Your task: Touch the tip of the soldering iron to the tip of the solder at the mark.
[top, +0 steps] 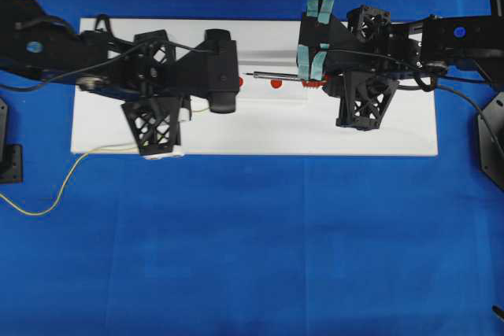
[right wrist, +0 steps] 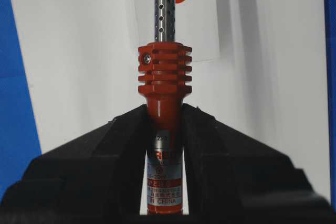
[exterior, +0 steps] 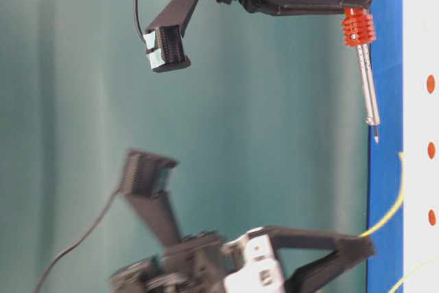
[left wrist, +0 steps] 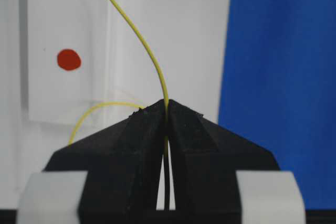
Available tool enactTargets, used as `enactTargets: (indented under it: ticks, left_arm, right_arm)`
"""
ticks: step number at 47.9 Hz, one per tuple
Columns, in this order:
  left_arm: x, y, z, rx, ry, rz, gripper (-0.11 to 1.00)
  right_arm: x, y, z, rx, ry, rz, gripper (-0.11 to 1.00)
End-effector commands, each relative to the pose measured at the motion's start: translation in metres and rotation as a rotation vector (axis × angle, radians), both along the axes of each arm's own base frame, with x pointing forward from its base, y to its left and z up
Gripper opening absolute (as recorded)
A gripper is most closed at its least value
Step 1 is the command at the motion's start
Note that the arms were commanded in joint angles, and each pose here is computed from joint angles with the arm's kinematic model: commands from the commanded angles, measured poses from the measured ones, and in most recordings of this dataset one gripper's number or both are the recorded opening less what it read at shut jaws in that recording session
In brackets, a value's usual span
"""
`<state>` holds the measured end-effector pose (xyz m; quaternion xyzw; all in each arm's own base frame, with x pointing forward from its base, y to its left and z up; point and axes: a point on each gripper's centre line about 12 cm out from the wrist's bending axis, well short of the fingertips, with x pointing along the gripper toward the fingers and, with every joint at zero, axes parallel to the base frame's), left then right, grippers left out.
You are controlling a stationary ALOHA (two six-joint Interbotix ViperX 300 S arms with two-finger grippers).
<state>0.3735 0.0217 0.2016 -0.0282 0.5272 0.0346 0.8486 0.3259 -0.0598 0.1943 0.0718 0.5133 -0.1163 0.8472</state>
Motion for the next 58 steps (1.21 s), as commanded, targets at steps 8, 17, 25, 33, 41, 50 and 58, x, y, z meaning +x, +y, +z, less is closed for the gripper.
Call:
enactTargets:
  ticks: [8, 17, 25, 33, 41, 50, 58]
  left_arm:
    - [0.013, 0.01, -0.01, 0.004, -0.012, 0.02, 0.01]
    - [0.013, 0.011, -0.011, 0.004, -0.007, 0.021, 0.01]
    - [0.012, 0.011, -0.01, 0.002, -0.001, 0.024, 0.01]
    - [0.011, 0.011, -0.01, 0.0, 0.015, 0.027, 0.01]
    - [0.013, 0.011, -0.007, 0.001, 0.015, 0.024, 0.01]
    - [0.015, 0.011, -0.005, 0.002, 0.017, 0.021, 0.01]
    - [0.016, 0.011, -0.005, 0.003, 0.019, 0.02, 0.01]
  right_arm:
    - [0.0, -0.001, 0.011, -0.009, -0.036, -0.001, 0.06]
    - [0.001, -0.001, 0.01, -0.015, -0.036, 0.005, 0.06]
    - [0.002, -0.002, 0.009, -0.017, -0.042, 0.005, 0.06]
    - [0.004, -0.002, 0.002, -0.013, -0.019, 0.005, 0.06]
    - [0.011, -0.003, -0.008, -0.009, 0.0, 0.007, 0.06]
    - [0.017, -0.004, -0.018, -0.004, 0.027, 0.007, 0.06]
    - [0.021, -0.005, -0.025, -0.002, 0.044, 0.007, 0.06]
